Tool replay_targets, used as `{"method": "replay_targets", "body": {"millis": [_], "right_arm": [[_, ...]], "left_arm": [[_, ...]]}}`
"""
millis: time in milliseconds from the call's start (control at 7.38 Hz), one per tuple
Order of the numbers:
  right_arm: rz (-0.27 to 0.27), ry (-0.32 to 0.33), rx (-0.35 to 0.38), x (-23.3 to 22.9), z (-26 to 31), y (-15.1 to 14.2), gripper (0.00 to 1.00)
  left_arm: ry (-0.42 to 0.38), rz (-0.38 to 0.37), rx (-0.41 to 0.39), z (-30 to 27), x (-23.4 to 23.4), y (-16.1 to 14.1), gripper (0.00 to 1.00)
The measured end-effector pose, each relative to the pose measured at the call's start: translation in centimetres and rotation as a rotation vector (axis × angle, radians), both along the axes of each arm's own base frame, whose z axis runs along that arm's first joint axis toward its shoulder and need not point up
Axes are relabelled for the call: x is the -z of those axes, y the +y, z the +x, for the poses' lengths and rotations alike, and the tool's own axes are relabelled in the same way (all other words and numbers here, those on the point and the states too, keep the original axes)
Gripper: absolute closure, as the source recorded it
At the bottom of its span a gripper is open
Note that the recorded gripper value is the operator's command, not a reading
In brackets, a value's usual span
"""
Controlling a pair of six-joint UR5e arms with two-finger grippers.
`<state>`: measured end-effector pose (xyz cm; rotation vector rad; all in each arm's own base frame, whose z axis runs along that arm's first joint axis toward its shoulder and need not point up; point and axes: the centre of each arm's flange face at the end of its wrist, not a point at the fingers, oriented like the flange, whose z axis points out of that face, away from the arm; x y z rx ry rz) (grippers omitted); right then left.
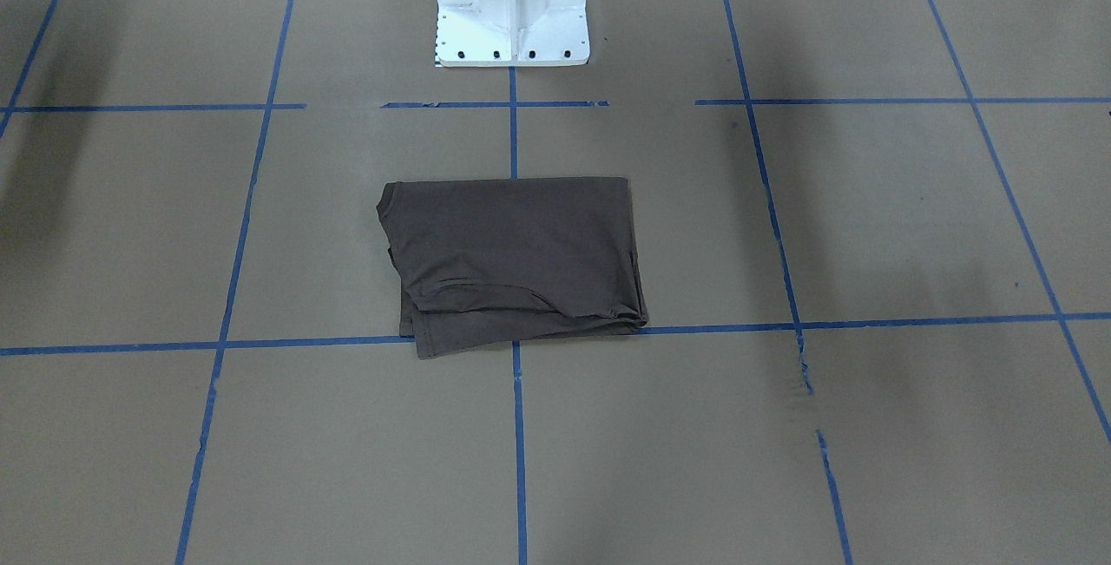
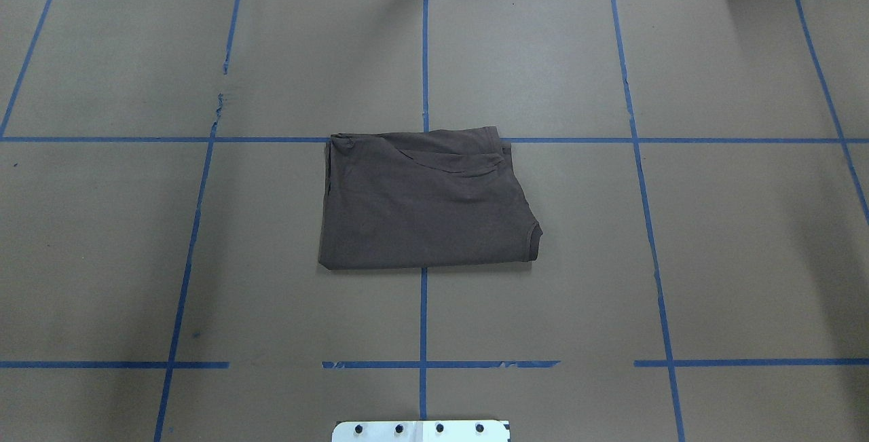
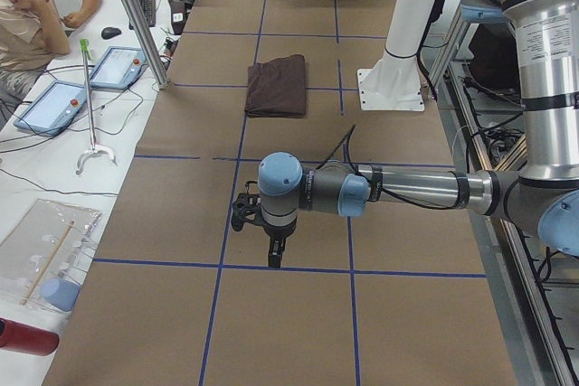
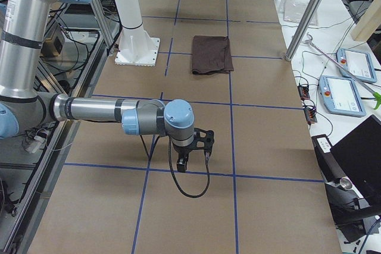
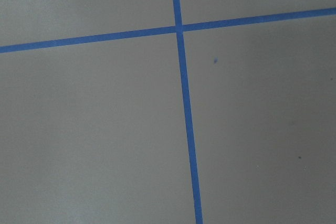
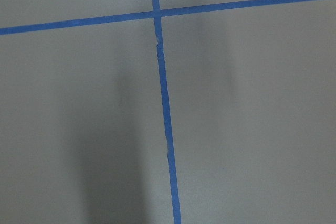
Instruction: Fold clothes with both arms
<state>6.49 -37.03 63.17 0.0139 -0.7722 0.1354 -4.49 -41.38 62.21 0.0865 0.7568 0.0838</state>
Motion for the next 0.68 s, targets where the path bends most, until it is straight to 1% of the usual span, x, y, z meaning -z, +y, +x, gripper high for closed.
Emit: {"method": "replay_targets", "body": {"millis": [678], "right_arm": [[0.000, 0.001, 0.001, -0.05, 0.01, 0.00, 0.00]], "left_arm": [[0.000, -0.016, 0.000, -0.01, -0.51, 0.43, 0.00]]}}
